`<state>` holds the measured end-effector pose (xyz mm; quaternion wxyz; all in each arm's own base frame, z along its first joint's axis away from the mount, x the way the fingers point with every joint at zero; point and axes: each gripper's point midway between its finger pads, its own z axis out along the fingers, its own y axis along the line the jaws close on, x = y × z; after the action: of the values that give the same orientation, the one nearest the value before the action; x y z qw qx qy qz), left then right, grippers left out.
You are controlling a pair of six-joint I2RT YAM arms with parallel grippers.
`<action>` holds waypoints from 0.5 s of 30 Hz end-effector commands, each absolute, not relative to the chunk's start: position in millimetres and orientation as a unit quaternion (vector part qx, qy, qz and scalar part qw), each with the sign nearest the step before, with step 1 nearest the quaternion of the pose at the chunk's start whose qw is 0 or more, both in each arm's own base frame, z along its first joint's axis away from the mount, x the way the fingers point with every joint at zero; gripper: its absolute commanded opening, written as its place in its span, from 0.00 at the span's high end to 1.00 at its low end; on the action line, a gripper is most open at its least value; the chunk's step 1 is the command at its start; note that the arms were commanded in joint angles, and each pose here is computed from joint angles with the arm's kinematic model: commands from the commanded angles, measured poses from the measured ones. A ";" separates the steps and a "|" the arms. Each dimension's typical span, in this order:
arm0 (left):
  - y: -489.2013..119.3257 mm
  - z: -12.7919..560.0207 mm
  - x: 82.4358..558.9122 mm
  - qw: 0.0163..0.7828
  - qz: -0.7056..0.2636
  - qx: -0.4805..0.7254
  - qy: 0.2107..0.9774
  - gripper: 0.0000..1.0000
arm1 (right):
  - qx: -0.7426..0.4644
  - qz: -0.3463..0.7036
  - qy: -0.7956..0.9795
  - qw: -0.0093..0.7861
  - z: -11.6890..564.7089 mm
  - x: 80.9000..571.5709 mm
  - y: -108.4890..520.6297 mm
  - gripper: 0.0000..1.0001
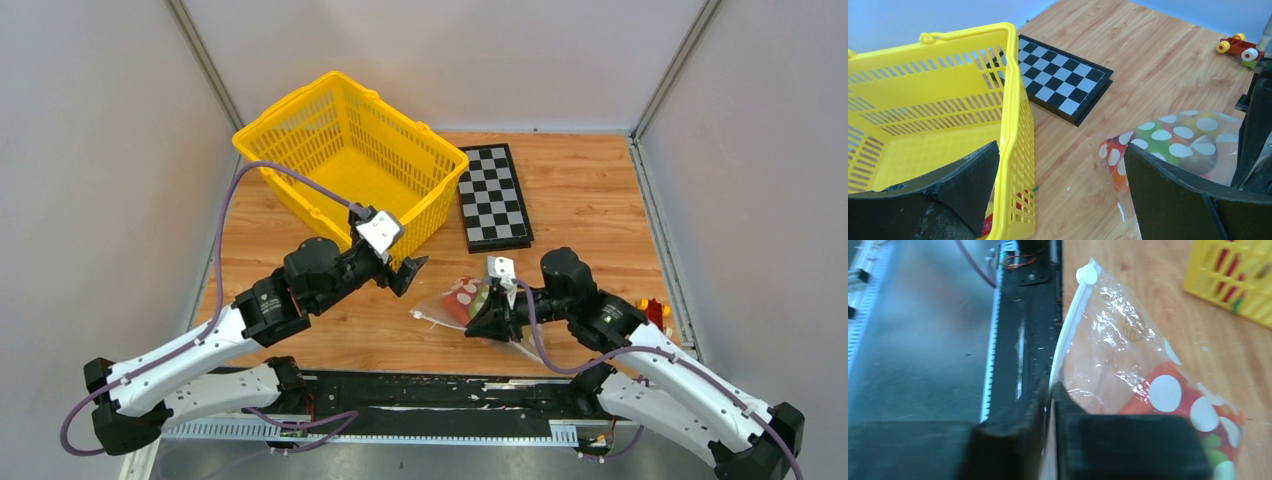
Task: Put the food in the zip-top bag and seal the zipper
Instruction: Place the zipper food storage bag at the center of the board.
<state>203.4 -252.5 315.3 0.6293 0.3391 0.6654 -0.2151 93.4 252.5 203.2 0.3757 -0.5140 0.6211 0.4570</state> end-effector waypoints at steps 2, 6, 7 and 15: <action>-260.6 328.3 207.1 0.637 -0.232 0.324 0.659 0.00 | -0.530 0.511 0.594 0.324 218.9 73.1 263.1 0.74; -269.1 323.1 206.5 0.626 -0.241 0.333 0.663 0.00 | -0.517 0.512 0.612 0.309 247.5 77.7 267.6 0.63; -270.7 322.8 206.3 0.624 -0.242 0.334 0.663 0.00 | -0.511 0.505 0.616 0.324 256.5 82.3 267.4 0.60; -277.0 316.9 203.8 0.613 -0.252 0.344 0.665 0.00 | -0.376 0.382 0.667 0.518 298.1 145.0 233.8 0.31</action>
<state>204.5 -271.5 291.5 0.5954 0.3605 0.6819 -0.2249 95.6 255.9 273.9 0.4045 -0.4884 0.6158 0.4676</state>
